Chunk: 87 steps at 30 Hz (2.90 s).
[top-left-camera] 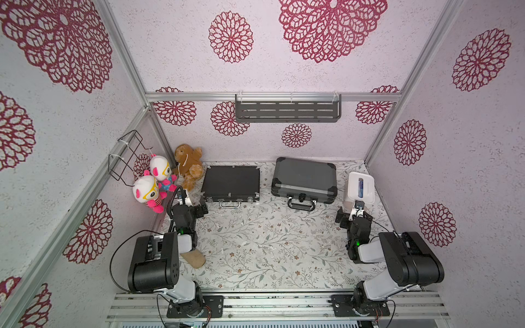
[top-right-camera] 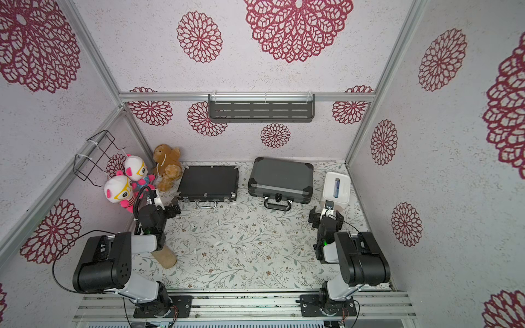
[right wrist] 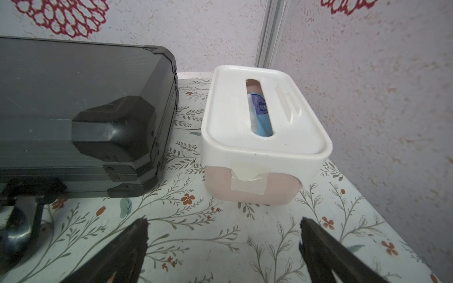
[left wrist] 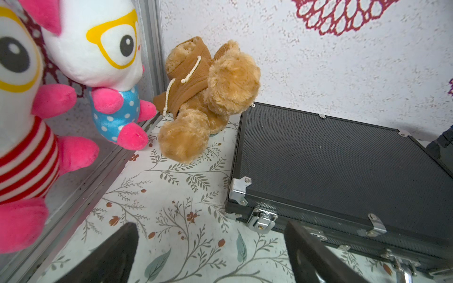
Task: Open the poker set cases
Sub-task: Pick up the poker set case from the center of the board.
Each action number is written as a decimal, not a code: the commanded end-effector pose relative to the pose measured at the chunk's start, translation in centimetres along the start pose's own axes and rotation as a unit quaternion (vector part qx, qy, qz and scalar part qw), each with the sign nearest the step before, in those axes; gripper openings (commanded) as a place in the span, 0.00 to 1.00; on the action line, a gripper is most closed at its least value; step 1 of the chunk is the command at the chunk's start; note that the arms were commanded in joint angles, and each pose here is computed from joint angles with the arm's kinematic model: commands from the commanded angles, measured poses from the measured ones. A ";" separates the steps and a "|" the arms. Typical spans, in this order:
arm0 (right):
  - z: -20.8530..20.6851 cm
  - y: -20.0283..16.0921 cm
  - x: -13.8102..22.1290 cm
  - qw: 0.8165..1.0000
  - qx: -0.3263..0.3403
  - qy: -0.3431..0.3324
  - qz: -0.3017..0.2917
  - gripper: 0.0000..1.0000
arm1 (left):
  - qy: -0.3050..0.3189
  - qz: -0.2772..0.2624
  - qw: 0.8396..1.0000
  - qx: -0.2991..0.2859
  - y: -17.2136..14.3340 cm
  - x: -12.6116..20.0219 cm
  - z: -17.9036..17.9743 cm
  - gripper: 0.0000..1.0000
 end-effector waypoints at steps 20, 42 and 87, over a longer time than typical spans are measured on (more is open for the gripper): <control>1.8 7.6 4.0 0.996 0.026 -0.089 -0.012 0.99 | -0.299 -0.026 0.951 -0.069 10.0 11.7 -21.9 0.97; 3.6 2.0 5.8 0.945 -0.287 -0.022 0.157 0.98 | -0.179 0.121 0.976 -0.029 6.0 7.9 -21.3 0.97; 18.1 -1.7 -2.3 0.852 -0.445 0.210 0.181 0.62 | -0.083 0.078 0.989 0.095 3.9 7.2 -16.7 0.99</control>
Point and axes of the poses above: each gripper's point midway between its finger pads, its own x axis back along the fingers, its own z axis along the line the jaws close on, y = z × x, the point moved 3 cm from there along x, back along the fingers, and after that the axes turned 8 degrees about -x, right-handed, at the moved point
